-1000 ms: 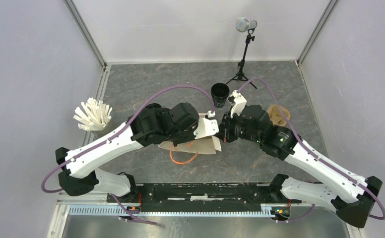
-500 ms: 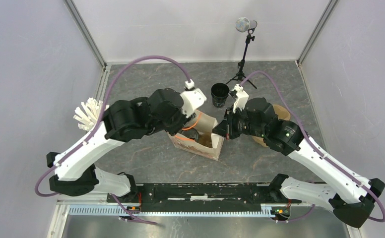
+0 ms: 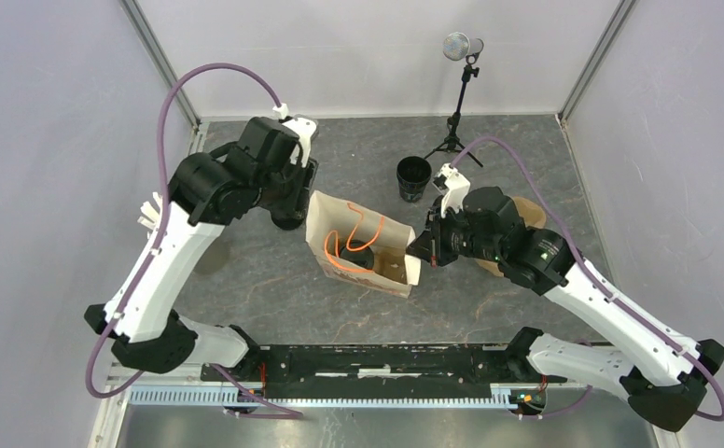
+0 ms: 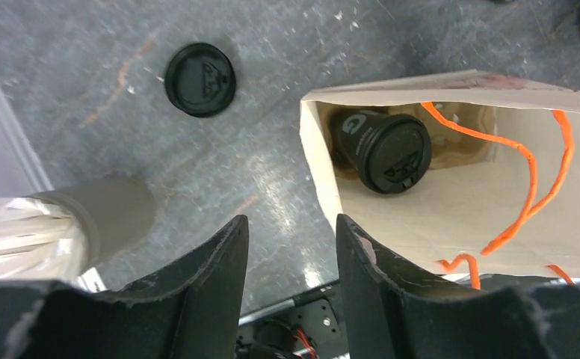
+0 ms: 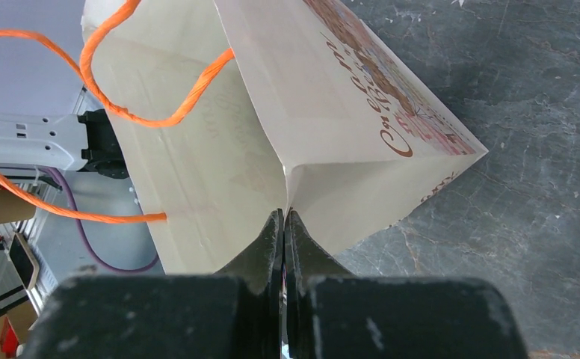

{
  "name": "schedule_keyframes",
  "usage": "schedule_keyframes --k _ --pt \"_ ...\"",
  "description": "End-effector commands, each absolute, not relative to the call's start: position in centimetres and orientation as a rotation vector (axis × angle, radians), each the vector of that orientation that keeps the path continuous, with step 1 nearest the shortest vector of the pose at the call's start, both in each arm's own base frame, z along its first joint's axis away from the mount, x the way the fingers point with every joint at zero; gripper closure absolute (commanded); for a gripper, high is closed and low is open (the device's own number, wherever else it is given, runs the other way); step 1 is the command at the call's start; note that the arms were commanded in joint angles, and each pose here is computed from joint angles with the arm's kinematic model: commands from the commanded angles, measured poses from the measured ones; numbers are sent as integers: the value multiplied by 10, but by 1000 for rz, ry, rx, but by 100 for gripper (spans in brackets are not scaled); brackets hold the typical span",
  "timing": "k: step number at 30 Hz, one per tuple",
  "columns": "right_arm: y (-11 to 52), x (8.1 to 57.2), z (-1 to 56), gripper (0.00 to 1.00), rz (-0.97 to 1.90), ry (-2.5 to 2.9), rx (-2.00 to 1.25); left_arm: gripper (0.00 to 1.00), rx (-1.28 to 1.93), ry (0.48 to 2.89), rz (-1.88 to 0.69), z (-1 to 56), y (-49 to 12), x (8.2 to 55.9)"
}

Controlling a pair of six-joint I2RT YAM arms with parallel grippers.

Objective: Pack the takeout coffee

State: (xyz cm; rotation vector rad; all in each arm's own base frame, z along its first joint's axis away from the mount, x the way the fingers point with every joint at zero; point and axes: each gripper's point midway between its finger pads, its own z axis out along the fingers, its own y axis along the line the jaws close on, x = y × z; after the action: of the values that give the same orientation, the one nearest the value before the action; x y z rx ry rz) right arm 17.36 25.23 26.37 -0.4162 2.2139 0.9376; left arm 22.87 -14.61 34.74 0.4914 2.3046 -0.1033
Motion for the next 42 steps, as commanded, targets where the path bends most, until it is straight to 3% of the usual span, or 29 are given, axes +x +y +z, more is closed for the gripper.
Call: schedule_keyframes --k 1,13,22,31,42 --pt "245 177 266 100 894 2177 -432 45 435 2404 -271 331 -166 223" --pt "237 176 258 100 857 2169 -446 43 416 2479 -346 288 -168 218" --pt "231 172 247 100 833 2083 -551 36 641 2230 -564 338 -183 197" --pt "227 180 259 100 778 2052 -575 30 508 2393 -417 309 -150 182" --pt "224 178 263 100 777 2032 -578 40 482 2414 -412 289 -168 207"
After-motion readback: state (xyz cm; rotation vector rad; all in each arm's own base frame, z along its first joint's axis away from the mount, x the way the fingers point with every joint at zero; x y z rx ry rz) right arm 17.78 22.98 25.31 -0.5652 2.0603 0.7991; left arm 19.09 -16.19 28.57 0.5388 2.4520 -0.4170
